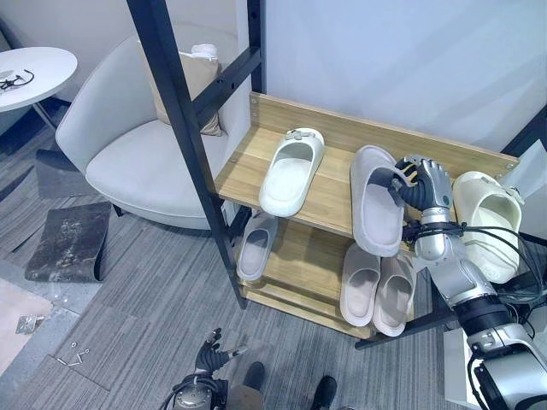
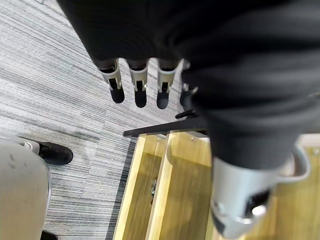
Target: Arrange the slippers neatly on the shoe rack.
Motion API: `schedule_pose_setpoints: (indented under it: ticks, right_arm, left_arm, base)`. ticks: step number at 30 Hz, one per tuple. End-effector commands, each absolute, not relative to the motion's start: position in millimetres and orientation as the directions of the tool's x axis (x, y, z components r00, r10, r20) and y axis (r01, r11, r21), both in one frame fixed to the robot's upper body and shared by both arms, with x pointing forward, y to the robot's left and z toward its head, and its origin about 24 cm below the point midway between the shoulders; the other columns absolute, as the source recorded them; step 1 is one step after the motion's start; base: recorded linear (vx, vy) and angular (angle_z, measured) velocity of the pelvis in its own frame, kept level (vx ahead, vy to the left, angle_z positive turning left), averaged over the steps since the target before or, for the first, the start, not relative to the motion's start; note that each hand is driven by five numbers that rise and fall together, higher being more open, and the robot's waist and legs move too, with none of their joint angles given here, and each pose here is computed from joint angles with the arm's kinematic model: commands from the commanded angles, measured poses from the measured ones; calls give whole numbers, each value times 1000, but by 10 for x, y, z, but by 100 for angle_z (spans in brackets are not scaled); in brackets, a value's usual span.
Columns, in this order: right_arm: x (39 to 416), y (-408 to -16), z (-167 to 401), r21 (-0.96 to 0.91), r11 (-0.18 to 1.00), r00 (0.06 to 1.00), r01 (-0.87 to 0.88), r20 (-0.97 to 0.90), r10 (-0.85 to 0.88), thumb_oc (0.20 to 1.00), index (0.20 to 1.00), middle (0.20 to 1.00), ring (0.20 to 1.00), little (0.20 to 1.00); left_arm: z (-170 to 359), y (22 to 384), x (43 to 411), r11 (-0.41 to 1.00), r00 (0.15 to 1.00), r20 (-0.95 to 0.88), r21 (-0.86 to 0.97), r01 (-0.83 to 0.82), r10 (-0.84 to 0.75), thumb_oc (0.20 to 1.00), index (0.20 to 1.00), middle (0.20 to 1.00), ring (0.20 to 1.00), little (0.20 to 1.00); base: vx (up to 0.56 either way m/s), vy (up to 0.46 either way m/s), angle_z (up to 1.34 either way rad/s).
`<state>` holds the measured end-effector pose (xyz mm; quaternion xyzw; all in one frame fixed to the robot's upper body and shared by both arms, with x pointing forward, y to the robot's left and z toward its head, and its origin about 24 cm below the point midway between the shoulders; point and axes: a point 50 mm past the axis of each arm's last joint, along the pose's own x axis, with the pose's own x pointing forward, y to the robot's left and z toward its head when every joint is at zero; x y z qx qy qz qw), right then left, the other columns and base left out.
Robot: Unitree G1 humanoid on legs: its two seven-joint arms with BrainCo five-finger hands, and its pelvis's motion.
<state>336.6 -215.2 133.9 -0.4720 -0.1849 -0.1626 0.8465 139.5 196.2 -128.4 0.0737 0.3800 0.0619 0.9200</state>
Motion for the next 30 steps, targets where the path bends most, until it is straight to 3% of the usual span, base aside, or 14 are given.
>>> schedule_pose_setpoints:
  ticks: [1, 6, 8, 9, 11, 13, 18, 22, 24, 25, 26, 28, 30]
  right_arm:
    - [3451, -2291, 1518, -764, 427, 865, 484, 490, -104, 200, 200, 200, 200, 200]
    - [3340, -2298, 1806, -716, 403, 797, 570, 601, -62, 200, 200, 200, 200, 200]
    - [3148, -2230, 2115, -605, 429, 682, 670, 730, -36, 200, 200, 200, 200, 200]
    - [2930, -2171, 2369, -468, 471, 545, 747, 838, -31, 200, 200, 200, 200, 200]
    - [2833, -2159, 2400, -422, 493, 504, 761, 863, -39, 200, 200, 200, 200, 200]
    - [2583, -2098, 2623, -249, 549, 332, 798, 942, -56, 200, 200, 200, 200, 200]
    - [2382, -1971, 2706, -135, 689, 247, 712, 967, -66, 200, 200, 200, 200, 200]
    - [2252, -1582, 2650, -28, 969, 311, 246, 949, -52, 200, 200, 200, 200, 200]
    - [2207, -1413, 2603, 8, 1000, 360, -17, 933, -1, 200, 200, 200, 200, 200]
    - [2157, -1215, 2531, 58, 958, 405, -281, 912, 64, 200, 200, 200, 200, 200]
    - [2157, -1215, 2530, 57, 957, 405, -283, 912, 65, 200, 200, 200, 200, 200]
    - [2093, -950, 2461, 70, 843, 427, -533, 883, 196, 200, 200, 200, 200, 200]
    - [2087, -829, 2424, 83, 785, 436, -614, 865, 249, 200, 200, 200, 200, 200]
  left_arm:
    - [-1318, 1857, 1421, 982, 710, -695, 187, 26, 113, 1000, 1000, 1000, 1000, 1000]
    - [-1295, 1869, 1472, 982, 717, -687, 186, 15, 119, 1000, 1000, 1000, 1000, 1000]
    - [-1289, 1891, 1489, 982, 716, -685, 187, -11, 138, 1000, 1000, 1000, 1000, 1000]
    - [-1312, 1898, 1460, 981, 702, -695, 195, -25, 156, 1000, 1000, 1000, 1000, 1000]
    - [-1320, 1898, 1451, 979, 699, -698, 200, -23, 159, 1000, 1000, 1000, 1000, 1000]
    - [-1325, 1893, 1429, 978, 697, -698, 206, -26, 165, 1000, 1000, 1000, 1000, 1000]
    - [-1344, 1879, 1389, 978, 688, -706, 208, -30, 171, 1000, 1000, 1000, 1000, 1000]
    - [-1368, 1831, 1351, 980, 676, -719, 195, -25, 160, 1000, 1000, 1000, 1000, 1000]
    - [-1373, 1823, 1345, 982, 672, -723, 188, -34, 161, 1000, 1000, 1000, 1000, 1000]
    - [-1372, 1824, 1346, 981, 669, -723, 185, -52, 172, 1000, 1000, 1000, 1000, 1000]
    - [-1373, 1824, 1343, 981, 669, -723, 185, -53, 172, 1000, 1000, 1000, 1000, 1000]
    - [-1398, 1866, 1306, 977, 648, -734, 193, -88, 203, 1000, 1000, 1000, 1000, 1000]
    - [-1414, 1884, 1284, 975, 635, -741, 199, -101, 217, 1000, 1000, 1000, 1000, 1000]
  base:
    - [0, 0, 0]
    - [0, 0, 0]
    - [-12, -12, 4]
    - [-22, -23, 7]
    - [-8, -11, 3]
    - [-12, -9, -2]
    - [-14, -9, -1]
    - [-28, -18, -6]
    - [-60, -21, -3]
    - [-48, -22, 1]
    - [-47, -22, 3]
    - [-47, -23, 6]
    - [-25, -12, 3]
